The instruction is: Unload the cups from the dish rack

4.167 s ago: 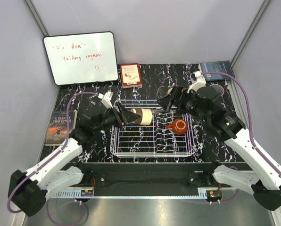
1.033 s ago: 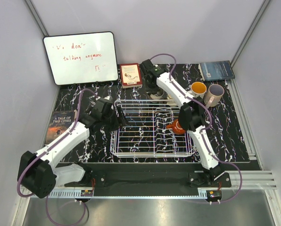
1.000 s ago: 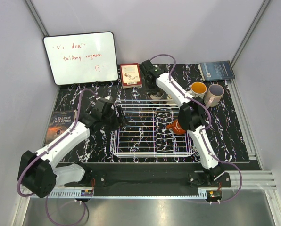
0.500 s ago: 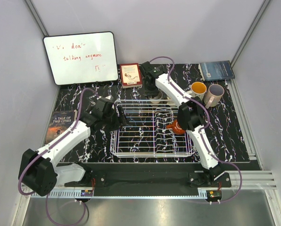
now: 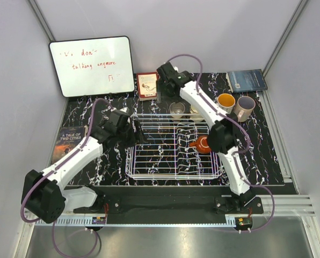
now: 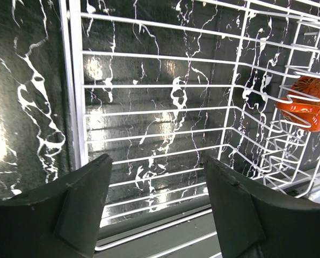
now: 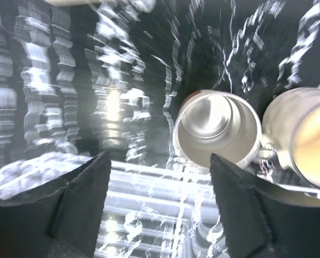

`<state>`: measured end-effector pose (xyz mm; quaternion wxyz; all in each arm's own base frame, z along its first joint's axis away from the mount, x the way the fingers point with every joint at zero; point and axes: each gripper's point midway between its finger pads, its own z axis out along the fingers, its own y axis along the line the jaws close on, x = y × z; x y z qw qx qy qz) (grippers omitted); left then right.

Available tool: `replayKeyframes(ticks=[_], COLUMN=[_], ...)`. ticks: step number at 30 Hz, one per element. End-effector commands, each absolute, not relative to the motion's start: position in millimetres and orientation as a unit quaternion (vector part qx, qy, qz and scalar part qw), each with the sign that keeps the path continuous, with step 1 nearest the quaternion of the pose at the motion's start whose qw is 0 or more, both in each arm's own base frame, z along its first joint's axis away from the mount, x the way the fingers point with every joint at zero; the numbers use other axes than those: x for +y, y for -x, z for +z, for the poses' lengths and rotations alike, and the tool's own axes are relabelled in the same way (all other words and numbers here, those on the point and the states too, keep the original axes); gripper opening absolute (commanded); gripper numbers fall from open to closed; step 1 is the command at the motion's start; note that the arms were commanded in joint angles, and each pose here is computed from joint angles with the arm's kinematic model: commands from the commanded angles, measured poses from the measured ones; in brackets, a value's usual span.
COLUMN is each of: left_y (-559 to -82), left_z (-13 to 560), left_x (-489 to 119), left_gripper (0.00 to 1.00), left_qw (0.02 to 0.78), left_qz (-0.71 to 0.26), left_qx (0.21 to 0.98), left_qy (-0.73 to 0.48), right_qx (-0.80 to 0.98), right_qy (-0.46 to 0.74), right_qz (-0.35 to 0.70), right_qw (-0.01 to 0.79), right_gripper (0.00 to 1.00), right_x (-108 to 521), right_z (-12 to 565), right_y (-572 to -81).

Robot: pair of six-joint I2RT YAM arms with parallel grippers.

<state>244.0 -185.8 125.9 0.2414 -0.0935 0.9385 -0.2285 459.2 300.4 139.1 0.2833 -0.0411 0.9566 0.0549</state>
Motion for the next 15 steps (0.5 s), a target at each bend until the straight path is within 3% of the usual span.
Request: replayKeyframes(ticks=[1,2,8,15], left_y=[-263.5,-264.7,-266.4,-258.6], left_z=[167.6,171.2,195.5,211.5], left_x=[-185.6,-187.2,-215.1,-287.5], left_gripper=[0.74,0.75,0.75,0.76], left_qw=[0.308,0.313,0.351,0.368], left_qz=[-0.232,-0.232,-0.222,-0.212], left_qx=[0.921,0.919,0.910,0.896], left_qy=[0.059,0.052,-0.017,-0.127], right_qx=[0.890,0.875,0.847,0.843], right_qy=[0.021,0.010,-0.016,-0.035], right_qz=[0.120,0.126,0.132,0.121], right_qw=[0.440,0.467,0.514,0.523], right_gripper=[0.87,0.89,0.98,0.98], right_x=[288.3,276.9,226.5,174.6], right_z=[304.8,335.9,379.4,362.4], right_y=[-442.3,-431.8,-380.3,-322.6])
